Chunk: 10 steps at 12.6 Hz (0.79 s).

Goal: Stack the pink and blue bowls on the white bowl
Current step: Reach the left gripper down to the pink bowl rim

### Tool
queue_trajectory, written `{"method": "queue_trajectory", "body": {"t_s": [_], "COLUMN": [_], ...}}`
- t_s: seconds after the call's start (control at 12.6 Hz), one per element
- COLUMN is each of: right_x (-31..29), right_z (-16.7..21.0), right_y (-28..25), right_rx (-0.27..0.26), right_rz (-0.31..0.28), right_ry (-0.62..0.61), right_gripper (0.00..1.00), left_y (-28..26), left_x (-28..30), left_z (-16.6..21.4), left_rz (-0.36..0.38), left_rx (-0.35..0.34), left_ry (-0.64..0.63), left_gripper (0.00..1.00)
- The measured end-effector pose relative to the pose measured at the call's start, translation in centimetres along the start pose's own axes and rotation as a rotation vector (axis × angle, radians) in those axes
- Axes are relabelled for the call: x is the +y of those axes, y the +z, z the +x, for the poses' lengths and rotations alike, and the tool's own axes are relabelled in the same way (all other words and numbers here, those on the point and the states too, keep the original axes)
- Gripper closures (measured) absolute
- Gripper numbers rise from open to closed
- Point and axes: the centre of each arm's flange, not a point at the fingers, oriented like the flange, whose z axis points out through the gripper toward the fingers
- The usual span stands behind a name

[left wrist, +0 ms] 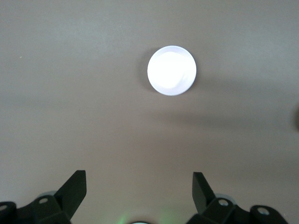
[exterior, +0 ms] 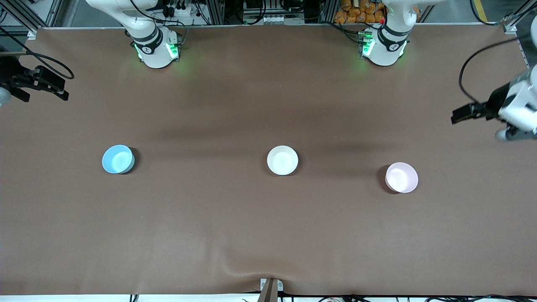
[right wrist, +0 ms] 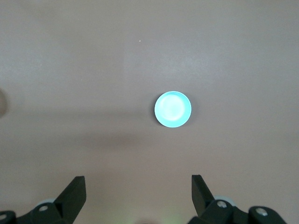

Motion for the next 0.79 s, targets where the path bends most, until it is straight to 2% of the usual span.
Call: {"method": "queue_trajectory", "body": {"t_s": [0.4, 0.79], "right_x": [0.0, 0.1], "right_z": [0.0, 0.0], "right_y": [0.0, 0.0], "right_rx": [-0.001, -0.002], "right_rz": [0.0, 0.0], "right_ry": [0.001, 0.002], "right_gripper": [0.0, 0.0], "left_y": [9.8, 17.3], "left_x": [-0.6, -0.2], "left_z": [5.1, 6.0], "left_rz": [-0.055, -0.065], "left_rx": [0.034, 0.154], "left_ry": [-0.034, -0.037], "left_gripper": [0.0, 0.0]}}
